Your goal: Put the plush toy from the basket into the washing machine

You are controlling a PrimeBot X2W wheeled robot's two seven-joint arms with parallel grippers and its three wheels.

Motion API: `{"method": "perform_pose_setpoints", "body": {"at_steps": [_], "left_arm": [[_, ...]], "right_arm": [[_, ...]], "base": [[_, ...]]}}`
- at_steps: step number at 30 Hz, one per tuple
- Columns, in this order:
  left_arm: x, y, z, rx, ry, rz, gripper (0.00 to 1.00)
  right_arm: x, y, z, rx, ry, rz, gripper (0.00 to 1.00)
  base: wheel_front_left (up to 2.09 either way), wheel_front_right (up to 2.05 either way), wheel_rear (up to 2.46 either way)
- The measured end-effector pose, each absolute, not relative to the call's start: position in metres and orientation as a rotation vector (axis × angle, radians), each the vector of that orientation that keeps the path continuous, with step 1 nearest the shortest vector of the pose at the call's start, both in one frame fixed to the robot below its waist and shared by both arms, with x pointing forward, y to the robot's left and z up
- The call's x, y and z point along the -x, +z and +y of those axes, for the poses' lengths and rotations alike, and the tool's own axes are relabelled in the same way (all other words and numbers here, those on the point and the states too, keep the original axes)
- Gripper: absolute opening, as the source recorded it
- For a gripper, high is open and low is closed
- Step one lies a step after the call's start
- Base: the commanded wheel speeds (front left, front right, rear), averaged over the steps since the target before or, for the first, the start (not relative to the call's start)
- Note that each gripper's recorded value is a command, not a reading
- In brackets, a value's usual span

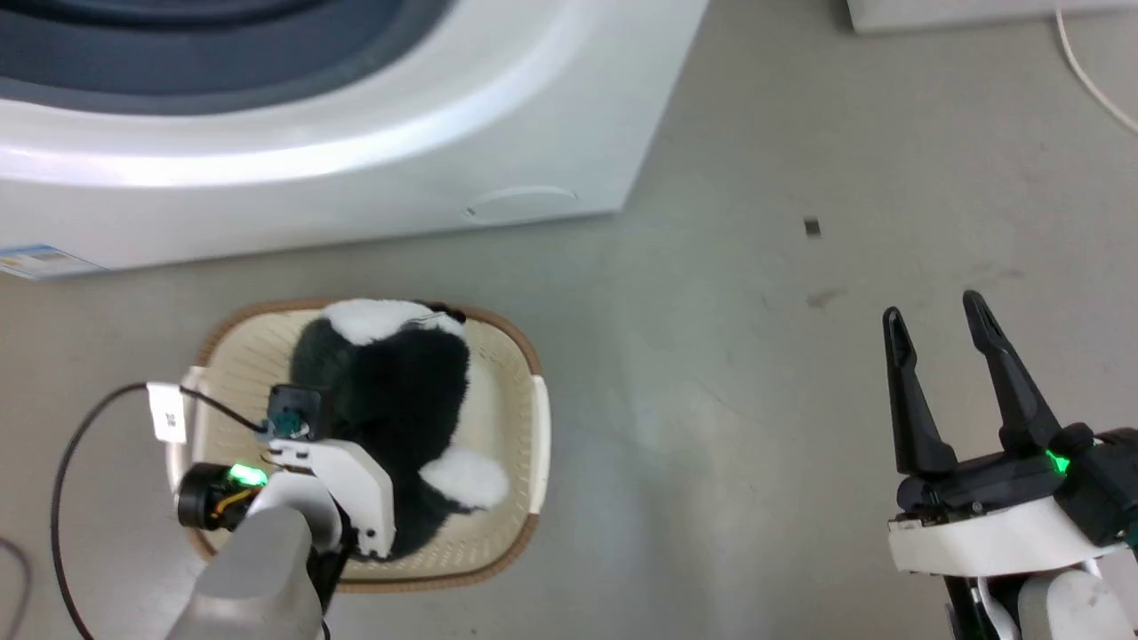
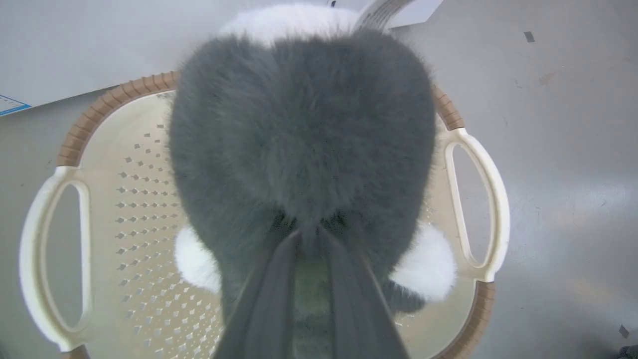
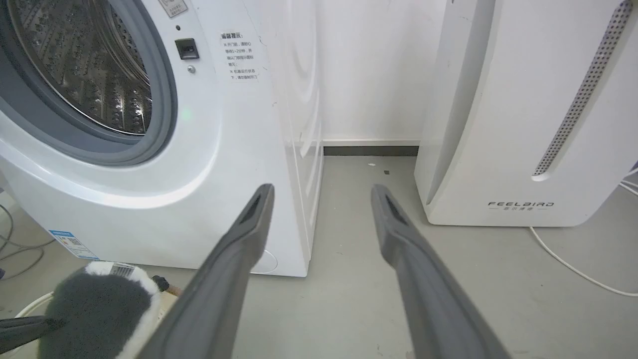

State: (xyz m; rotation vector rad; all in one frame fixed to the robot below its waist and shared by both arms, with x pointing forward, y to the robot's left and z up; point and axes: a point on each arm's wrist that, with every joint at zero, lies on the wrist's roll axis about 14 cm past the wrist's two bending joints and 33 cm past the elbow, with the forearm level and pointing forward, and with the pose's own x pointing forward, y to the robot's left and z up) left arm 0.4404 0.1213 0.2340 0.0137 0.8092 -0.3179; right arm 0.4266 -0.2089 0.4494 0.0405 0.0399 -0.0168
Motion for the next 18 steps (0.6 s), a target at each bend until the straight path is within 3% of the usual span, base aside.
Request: {"method": "perform_pose_setpoints", "body": {"at_steps": [18], "left_arm": [[-0.433,0.371,0.134,0.125,-0.224,0.353,0.00]], "right_arm": [[-0.403,0.500,-0.180,-0.048,0.068,-0.083,1.00]], "base": [[0.00,0.00,0.00]]}}
